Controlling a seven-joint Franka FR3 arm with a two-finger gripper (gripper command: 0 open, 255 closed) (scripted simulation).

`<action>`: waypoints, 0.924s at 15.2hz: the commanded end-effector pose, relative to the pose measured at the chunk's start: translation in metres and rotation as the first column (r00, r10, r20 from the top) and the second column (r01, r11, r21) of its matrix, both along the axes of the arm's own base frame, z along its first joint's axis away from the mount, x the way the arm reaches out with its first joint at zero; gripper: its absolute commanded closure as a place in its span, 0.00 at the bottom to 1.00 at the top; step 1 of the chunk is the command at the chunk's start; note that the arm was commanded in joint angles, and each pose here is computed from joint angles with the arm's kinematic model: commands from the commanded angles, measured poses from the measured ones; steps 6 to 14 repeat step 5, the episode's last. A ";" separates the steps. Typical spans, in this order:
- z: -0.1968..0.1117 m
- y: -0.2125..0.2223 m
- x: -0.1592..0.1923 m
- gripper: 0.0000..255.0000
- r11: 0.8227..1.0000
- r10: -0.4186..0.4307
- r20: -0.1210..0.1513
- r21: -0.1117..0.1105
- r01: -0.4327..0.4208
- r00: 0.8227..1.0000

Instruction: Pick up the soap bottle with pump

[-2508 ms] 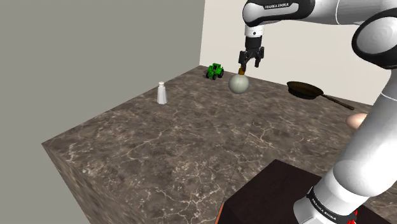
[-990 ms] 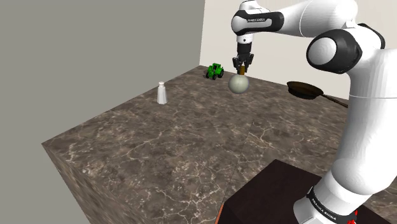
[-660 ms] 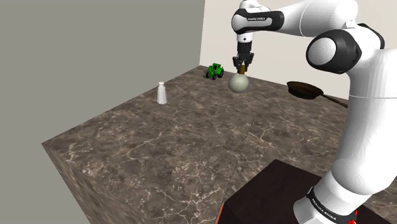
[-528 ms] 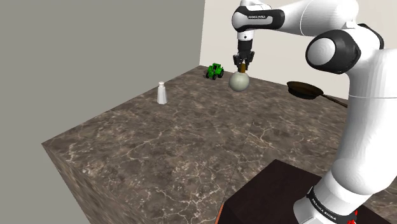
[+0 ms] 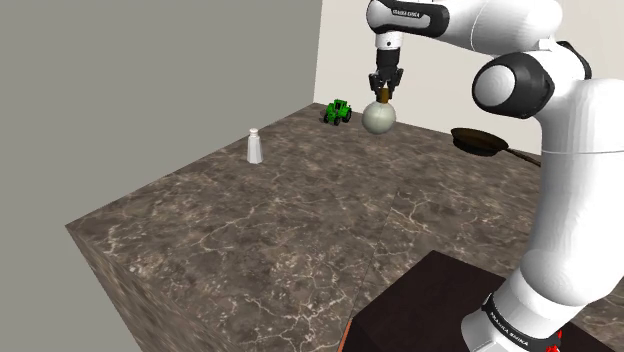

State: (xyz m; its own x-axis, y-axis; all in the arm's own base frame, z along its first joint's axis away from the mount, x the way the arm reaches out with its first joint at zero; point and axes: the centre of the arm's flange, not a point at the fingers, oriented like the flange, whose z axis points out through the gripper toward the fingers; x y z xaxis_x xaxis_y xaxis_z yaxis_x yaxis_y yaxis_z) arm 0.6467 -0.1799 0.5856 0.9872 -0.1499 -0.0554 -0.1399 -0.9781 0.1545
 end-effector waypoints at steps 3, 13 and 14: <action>0.022 0.000 0.000 1.00 1.000 0.000 0.000 0.000 0.000 1.000; 0.023 0.000 0.000 1.00 1.000 0.000 0.000 0.000 0.000 1.000; 0.023 0.000 0.000 1.00 1.000 0.000 0.000 0.000 0.000 1.000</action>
